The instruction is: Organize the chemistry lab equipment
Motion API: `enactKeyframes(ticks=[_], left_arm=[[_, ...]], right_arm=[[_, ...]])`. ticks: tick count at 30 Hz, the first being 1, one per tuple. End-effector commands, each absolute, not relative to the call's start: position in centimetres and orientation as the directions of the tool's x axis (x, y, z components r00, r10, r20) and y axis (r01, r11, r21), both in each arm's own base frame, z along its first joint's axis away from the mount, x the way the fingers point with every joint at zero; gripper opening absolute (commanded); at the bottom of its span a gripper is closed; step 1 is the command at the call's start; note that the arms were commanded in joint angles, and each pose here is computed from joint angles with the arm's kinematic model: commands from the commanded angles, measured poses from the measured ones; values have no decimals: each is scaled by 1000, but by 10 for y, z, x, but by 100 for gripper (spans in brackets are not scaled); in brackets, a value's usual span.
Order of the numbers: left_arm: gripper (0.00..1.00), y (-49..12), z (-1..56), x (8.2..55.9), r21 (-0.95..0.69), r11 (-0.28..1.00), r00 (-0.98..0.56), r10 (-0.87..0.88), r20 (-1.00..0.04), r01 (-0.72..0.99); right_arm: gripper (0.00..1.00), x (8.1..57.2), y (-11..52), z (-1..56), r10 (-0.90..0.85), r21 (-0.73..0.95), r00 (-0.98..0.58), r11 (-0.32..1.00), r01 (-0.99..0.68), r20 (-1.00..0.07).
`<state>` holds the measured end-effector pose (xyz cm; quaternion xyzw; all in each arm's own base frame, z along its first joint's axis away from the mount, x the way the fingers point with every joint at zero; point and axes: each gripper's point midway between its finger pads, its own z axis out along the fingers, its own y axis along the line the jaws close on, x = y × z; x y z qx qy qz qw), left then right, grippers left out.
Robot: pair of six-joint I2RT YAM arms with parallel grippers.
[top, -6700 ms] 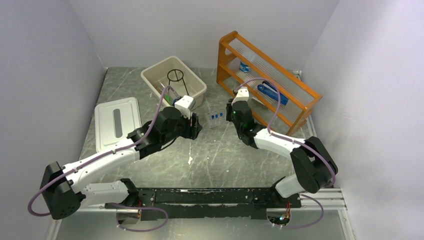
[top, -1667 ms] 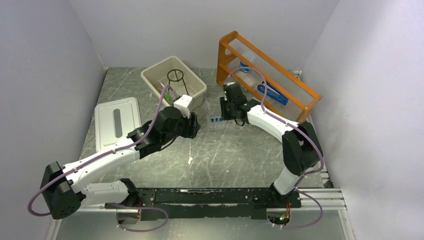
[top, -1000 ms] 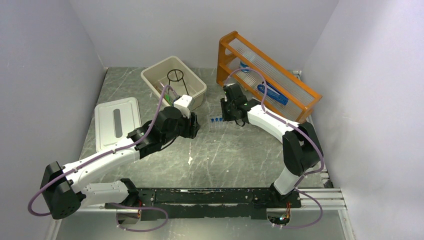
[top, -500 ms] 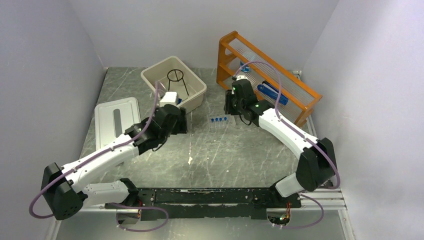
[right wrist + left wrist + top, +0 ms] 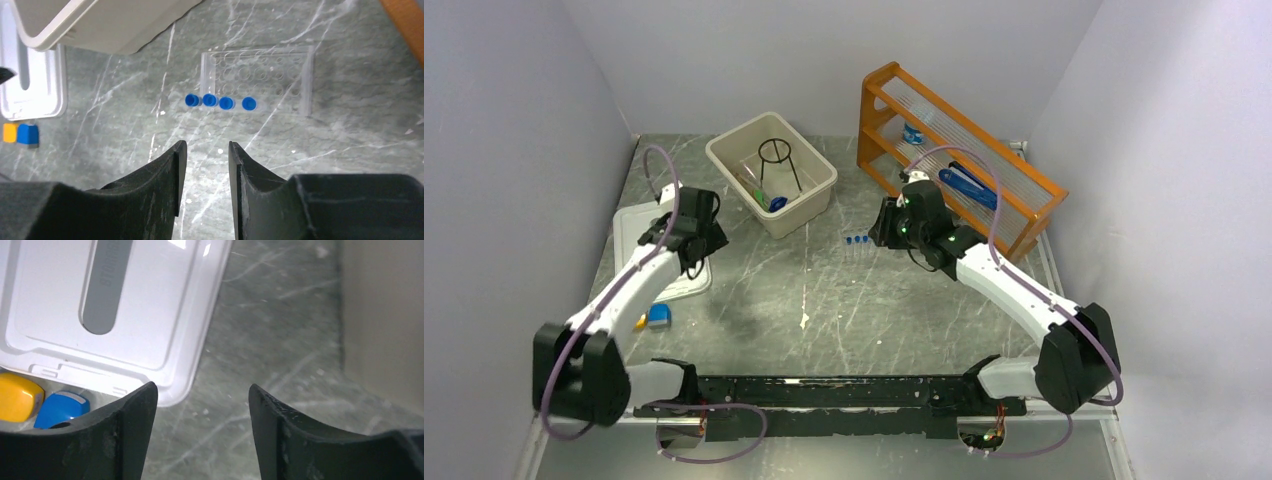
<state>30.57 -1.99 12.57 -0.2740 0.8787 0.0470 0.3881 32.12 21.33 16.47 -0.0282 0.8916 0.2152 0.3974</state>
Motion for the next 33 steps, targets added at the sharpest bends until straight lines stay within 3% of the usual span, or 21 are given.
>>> enactKeyframes(ticks=[1,5,12,19,28,33], left_arm=[[67,-8,99,339,-110,857,-619,-447,-646,-504],[60,-6,78,364,-52,895,-739,-398,-544,-444],[50,20,58,379,17,891,-775,-384,-502,-453],[51,23,34,379,-39,911,-812,-384,-439,-410],[29,16,17,378,-65,917,-833,-384,-399,-392],[34,18,2,372,-38,912,-845,-394,-361,-409]], right_arm=[[39,316,227,183,186,463,-664,845,-268,-724],[38,310,234,182,184,491,-681,821,-290,-709],[37,305,235,193,191,507,-660,798,-327,-727],[37,302,236,198,195,513,-647,784,-348,-737],[37,299,234,192,194,513,-653,788,-340,-732],[37,299,235,191,195,517,-658,785,-340,-728]])
